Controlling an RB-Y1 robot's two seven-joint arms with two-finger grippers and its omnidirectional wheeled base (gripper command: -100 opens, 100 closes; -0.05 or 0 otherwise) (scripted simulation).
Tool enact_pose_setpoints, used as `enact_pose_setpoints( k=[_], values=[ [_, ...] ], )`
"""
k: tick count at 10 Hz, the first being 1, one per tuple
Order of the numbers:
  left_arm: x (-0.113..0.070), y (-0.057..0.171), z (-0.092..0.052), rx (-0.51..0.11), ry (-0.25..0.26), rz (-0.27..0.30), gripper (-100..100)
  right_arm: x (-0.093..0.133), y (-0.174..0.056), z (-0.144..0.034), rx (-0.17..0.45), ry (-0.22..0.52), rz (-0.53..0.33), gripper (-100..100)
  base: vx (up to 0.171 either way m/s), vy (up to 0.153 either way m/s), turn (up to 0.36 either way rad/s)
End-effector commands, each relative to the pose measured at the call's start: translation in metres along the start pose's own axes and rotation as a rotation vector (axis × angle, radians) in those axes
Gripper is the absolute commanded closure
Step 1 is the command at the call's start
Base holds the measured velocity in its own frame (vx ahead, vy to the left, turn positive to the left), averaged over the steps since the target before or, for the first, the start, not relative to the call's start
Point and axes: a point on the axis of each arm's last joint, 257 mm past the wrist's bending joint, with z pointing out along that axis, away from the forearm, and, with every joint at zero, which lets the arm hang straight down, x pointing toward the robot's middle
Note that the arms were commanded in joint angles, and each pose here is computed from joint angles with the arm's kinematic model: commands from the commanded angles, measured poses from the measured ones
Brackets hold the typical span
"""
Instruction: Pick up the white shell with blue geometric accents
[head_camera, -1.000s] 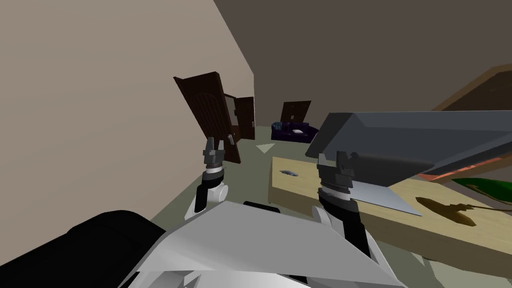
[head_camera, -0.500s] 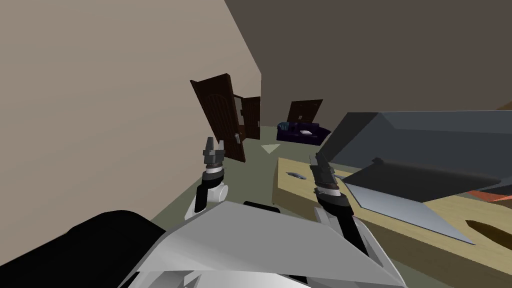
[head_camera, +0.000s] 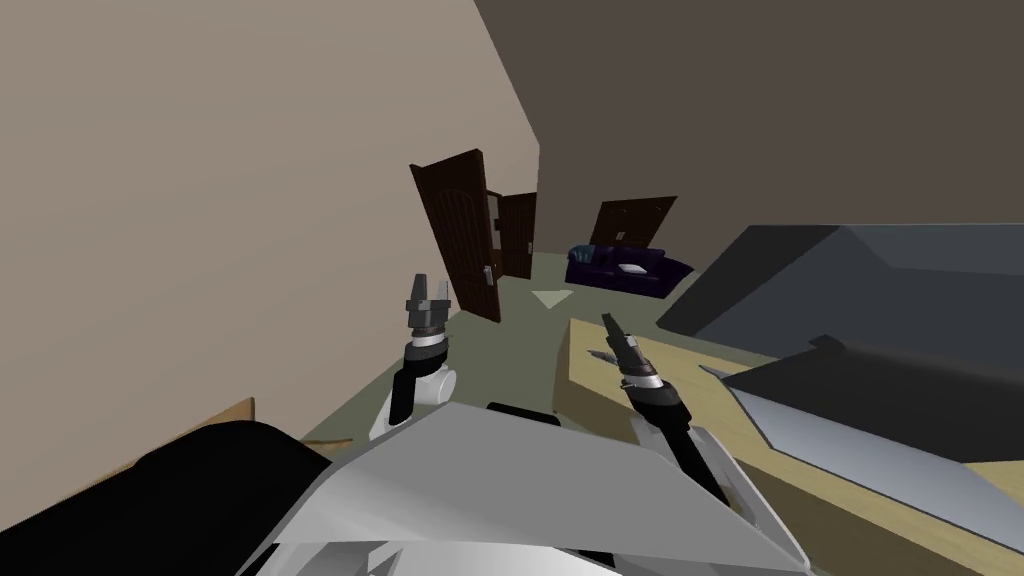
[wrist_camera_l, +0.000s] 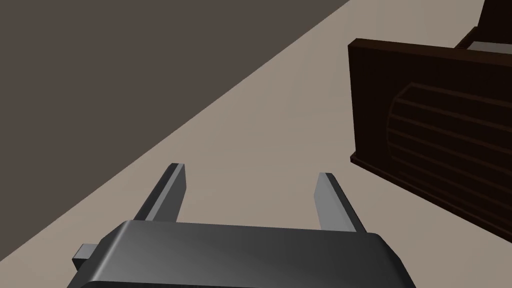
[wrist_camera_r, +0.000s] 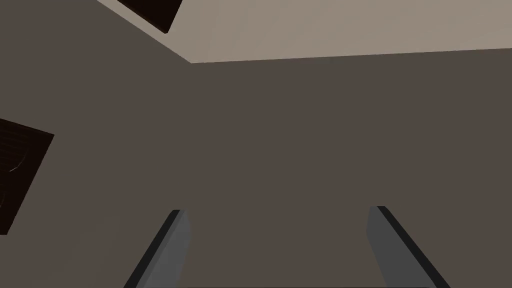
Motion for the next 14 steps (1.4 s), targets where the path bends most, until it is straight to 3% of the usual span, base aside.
enact_pose_setpoints(
  k=[1, 2, 4, 5, 9, 10, 14],
  values=[
    [0.000, 0.000, 0.000, 0.000, 0.000, 0.000, 0, 0.021, -0.015, -0.003, 0.021, 0.078, -0.068, -100, -0.012, 0.061, 0.266],
    [0.000, 0.000, 0.000, 0.000, 0.000, 0.000, 0, 0.023, -0.015, -0.003, 0.020, 0.085, -0.078, -100, -0.006, 0.040, 0.089],
    [0.000, 0.000, 0.000, 0.000, 0.000, 0.000, 0, 0.051, -0.040, -0.014, 0.051, 0.195, -0.170, -100, -0.003, 0.055, 0.220],
    [0.000, 0.000, 0.000, 0.000, 0.000, 0.000, 0, 0.053, -0.040, -0.014, 0.048, 0.206, -0.186, -100, 0.002, 0.036, 0.085],
    [0.000, 0.000, 0.000, 0.000, 0.000, 0.000, 0, 0.098, -0.086, -0.042, 0.095, 0.402, -0.354, -100, 0.005, 0.034, 0.174],
    [0.000, 0.000, 0.000, 0.000, 0.000, 0.000, 0, 0.099, -0.086, -0.043, 0.094, 0.406, -0.360, -100, 0.008, 0.018, 0.065],
    [0.000, 0.000, 0.000, 0.000, 0.000, 0.000, 0, 0.137, -0.140, -0.087, 0.137, 0.623, -0.545, -100, 0.010, 0.016, 0.150]
  ],
)
